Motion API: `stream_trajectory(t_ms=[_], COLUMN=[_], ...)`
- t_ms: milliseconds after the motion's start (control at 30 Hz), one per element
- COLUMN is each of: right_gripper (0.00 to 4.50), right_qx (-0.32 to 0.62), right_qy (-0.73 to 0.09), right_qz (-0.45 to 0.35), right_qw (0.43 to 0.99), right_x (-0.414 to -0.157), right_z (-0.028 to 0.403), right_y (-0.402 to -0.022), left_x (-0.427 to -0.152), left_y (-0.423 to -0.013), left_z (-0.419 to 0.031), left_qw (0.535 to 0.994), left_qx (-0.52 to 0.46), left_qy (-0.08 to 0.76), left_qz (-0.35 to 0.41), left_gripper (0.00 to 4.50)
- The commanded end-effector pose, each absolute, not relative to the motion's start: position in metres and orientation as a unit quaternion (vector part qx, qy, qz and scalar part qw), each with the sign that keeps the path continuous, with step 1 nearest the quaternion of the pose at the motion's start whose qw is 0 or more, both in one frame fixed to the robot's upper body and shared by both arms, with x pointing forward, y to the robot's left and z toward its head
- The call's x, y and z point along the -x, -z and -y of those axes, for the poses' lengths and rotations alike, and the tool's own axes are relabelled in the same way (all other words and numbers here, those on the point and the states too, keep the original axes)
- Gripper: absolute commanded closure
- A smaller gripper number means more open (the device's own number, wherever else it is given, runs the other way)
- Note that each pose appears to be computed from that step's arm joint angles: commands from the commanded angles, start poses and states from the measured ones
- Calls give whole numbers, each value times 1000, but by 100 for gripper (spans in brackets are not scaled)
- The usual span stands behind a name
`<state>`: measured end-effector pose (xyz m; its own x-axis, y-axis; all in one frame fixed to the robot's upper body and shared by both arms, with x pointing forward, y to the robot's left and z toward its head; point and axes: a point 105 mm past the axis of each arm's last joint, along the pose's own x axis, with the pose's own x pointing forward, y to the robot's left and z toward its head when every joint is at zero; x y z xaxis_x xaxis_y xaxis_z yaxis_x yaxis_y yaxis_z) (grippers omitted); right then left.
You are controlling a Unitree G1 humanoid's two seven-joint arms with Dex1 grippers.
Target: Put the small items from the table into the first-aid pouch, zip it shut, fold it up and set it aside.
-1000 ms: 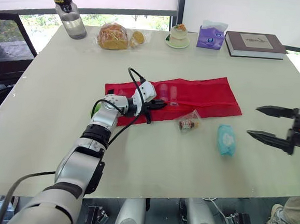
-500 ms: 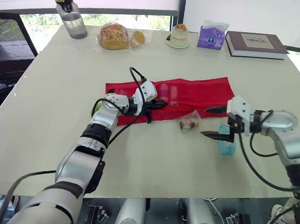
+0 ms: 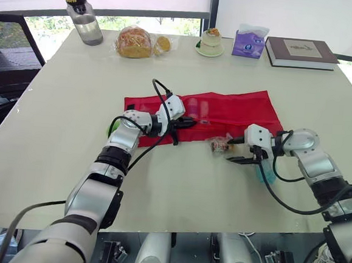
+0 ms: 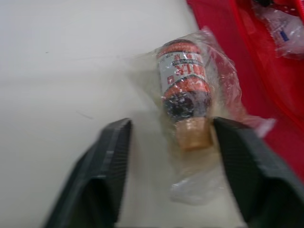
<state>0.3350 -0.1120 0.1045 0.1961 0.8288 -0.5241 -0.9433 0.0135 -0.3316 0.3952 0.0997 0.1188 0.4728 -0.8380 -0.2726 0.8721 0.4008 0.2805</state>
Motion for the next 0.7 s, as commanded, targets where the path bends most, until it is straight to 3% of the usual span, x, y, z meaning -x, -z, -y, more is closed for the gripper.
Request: stream_trajectory(t_ms=[33,67,100,300,700], right_gripper=[367,414,417,417,417], right_qx=[330,334,337,288,258], right_qy=[-626,-624,-619,-546,-423], right_qz=[-63,-63,-64,-59,-135], right_qw=[703,704,706,785,858], right_x=[-334,-334,-335,-342,-342], right_z=[106,107,107,108,105], right_y=[-120,-121,-121,-138,-128], left_x=[-395,-395,-395,-395,-387], left_y=[-129,-129,-128,-132,-143], left_z=[-97,-97,-96,-97,-91], left_qw=[837,836,836,838,837], left_qx=[-194,-194,-195,-189,-143], left_qy=[512,512,512,512,528], left_qz=[-23,-23,-23,-16,12], left_gripper=[450,450,450,450,450])
